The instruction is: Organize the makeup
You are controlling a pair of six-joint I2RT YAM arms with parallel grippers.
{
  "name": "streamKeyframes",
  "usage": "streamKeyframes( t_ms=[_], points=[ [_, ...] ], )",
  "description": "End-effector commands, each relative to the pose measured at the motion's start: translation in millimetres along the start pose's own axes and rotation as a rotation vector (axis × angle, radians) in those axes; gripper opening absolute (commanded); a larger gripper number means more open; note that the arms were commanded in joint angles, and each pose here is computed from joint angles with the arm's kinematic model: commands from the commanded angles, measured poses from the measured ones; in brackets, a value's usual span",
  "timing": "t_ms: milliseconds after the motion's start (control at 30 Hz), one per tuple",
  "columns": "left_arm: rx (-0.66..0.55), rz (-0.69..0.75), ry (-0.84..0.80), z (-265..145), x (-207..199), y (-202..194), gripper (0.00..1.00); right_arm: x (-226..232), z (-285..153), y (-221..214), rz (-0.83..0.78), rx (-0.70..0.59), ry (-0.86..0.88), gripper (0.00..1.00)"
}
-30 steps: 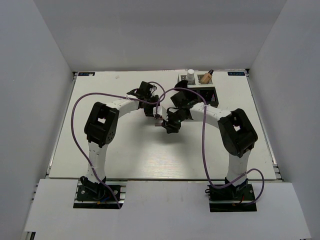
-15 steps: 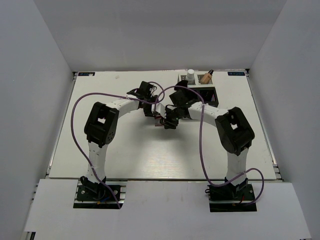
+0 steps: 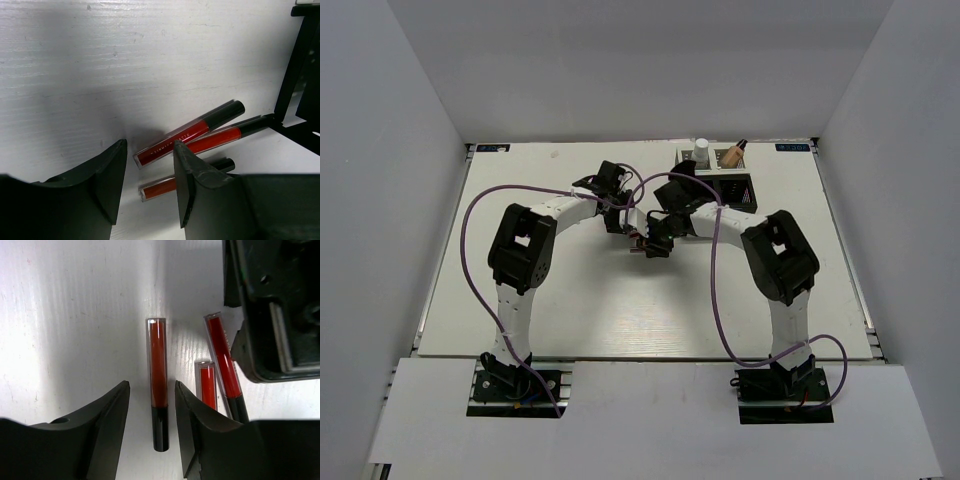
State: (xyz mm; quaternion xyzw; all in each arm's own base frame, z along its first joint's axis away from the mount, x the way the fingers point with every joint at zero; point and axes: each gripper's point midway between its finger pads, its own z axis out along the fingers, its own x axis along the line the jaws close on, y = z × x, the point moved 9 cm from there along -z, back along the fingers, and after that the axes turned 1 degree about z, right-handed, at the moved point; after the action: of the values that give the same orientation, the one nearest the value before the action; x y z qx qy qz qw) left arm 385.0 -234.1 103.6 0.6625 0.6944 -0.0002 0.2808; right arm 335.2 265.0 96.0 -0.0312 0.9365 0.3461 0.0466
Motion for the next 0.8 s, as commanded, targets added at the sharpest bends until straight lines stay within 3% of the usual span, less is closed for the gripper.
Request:
streamKeyframes(
  t_ms=[0, 167, 433, 500, 667, 767],
  points=[
    [0.001, 0.009, 0.042, -7, 2, 2, 0.53, -2, 6, 2, -0.015, 0.004, 0.016, 0.47],
    [0.003, 0.009, 0.043, -7, 2, 2, 0.53, 1, 12, -6, -0.005, 0.027, 0.033, 0.43],
    [-0.005, 0.001, 0.053, -8, 5, 5, 0.53, 17, 7, -11, -0.021, 0.036, 0.086, 0.06],
    [-0.004, 0.001, 0.05, -8, 5, 5, 0.53, 26, 5, -14, -0.021, 0.036, 0.113, 0.01],
    [-0.005, 0.002, 0.046, -7, 5, 4, 0.53, 45, -23, -4, -0.025, -0.058, 0.231, 0.0],
    [-0.001, 0.003, 0.046, -6, 6, 3, 0.53, 58, -48, 11, -0.052, -0.184, 0.322, 0.0]
  ],
)
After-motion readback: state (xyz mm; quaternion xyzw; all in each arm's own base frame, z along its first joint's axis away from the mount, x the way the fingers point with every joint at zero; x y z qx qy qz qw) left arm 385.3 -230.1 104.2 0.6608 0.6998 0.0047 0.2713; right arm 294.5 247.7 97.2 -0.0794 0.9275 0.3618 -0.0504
